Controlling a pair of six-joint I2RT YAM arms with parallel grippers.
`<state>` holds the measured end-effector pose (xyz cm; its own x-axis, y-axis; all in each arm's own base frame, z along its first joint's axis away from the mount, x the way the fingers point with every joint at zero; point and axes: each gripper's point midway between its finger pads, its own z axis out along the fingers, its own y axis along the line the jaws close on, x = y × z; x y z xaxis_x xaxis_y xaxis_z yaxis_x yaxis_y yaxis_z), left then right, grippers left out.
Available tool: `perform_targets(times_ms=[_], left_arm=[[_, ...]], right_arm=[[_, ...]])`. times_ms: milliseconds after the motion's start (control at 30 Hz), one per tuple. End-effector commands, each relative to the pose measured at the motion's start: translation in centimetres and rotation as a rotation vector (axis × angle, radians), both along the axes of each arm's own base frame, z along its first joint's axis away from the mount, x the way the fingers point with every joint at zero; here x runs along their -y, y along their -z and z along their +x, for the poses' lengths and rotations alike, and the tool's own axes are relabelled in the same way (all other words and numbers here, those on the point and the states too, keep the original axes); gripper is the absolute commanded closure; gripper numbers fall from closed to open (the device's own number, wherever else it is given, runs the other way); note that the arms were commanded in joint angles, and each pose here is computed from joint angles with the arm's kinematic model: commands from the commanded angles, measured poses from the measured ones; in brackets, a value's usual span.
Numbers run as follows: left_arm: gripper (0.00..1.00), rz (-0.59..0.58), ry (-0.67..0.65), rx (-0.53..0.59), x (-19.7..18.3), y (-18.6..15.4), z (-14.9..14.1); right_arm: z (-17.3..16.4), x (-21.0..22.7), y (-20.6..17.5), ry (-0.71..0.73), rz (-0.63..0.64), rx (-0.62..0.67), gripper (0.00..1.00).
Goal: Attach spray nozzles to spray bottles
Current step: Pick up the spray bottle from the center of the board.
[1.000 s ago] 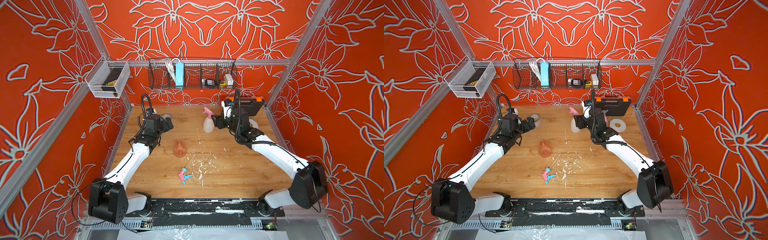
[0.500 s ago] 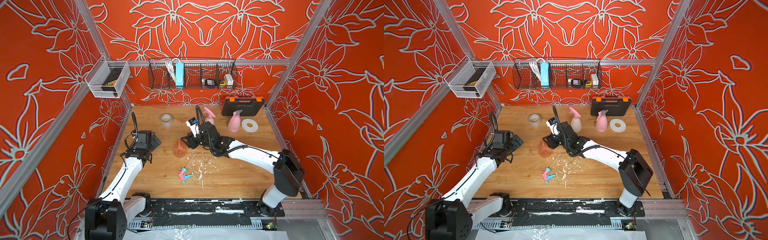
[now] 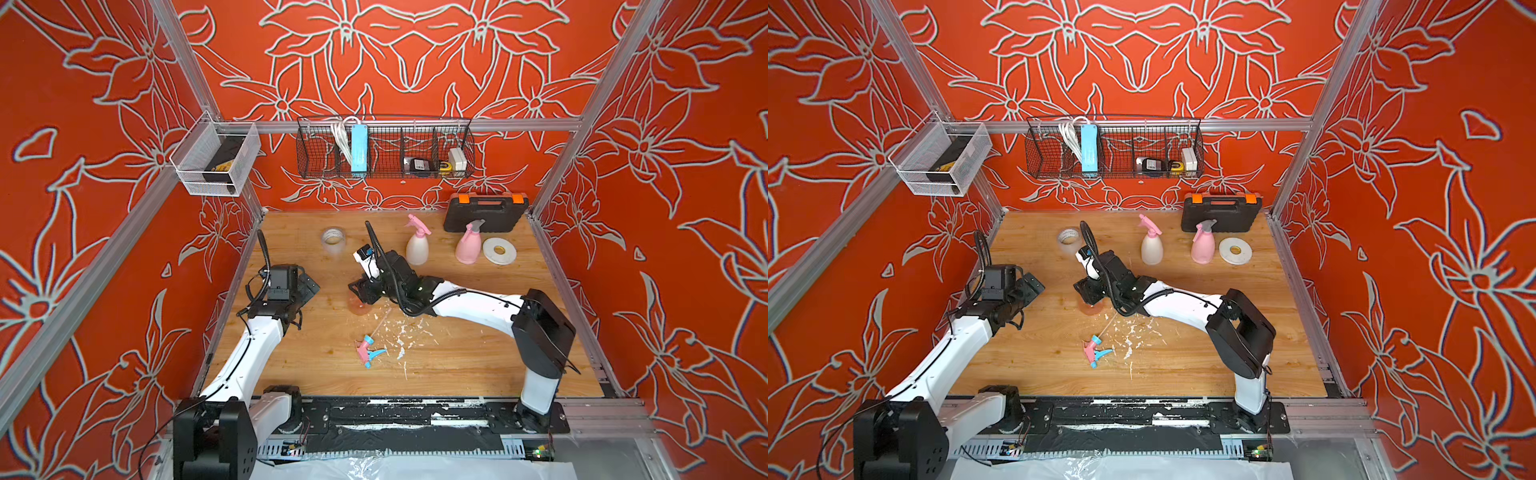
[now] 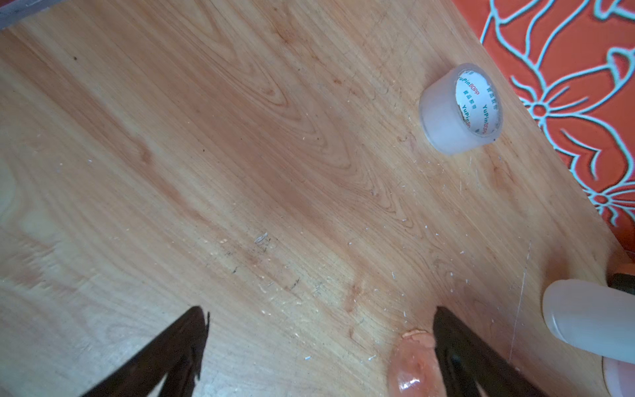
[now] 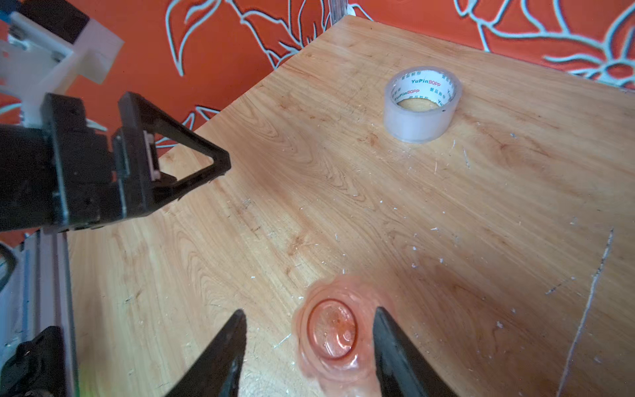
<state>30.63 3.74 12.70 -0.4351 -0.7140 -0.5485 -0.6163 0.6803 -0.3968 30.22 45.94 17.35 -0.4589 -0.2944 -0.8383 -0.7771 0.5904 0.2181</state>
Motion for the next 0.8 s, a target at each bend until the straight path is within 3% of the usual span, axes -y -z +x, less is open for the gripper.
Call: perform_targets(times_ms=[0,100,300,767], left_arm=[[0.02,-0.01,-0.006,0.012,-0.2,-0.3,0.0],[0.02,-0.017,-0.002,0.023,0.0,-0.5,0.2],[0.02,-0.025,0.003,0.018,0.0,-0.1,0.1],[0.06,-0.017,0.005,0.054,-0.1,-0.4,0.4]], right_arm=[[0.8,-0.8,0.9,0.006,-0.022,0.022,0.42],[1.1,-1.1,1.5,0.018,-0.021,0.03,0.45],[1.2,-1.5,2.0,0.03,0.004,0.046,0.6],[1.1,-1.9,3.0,0.04,-0.008,0.06,0.63]])
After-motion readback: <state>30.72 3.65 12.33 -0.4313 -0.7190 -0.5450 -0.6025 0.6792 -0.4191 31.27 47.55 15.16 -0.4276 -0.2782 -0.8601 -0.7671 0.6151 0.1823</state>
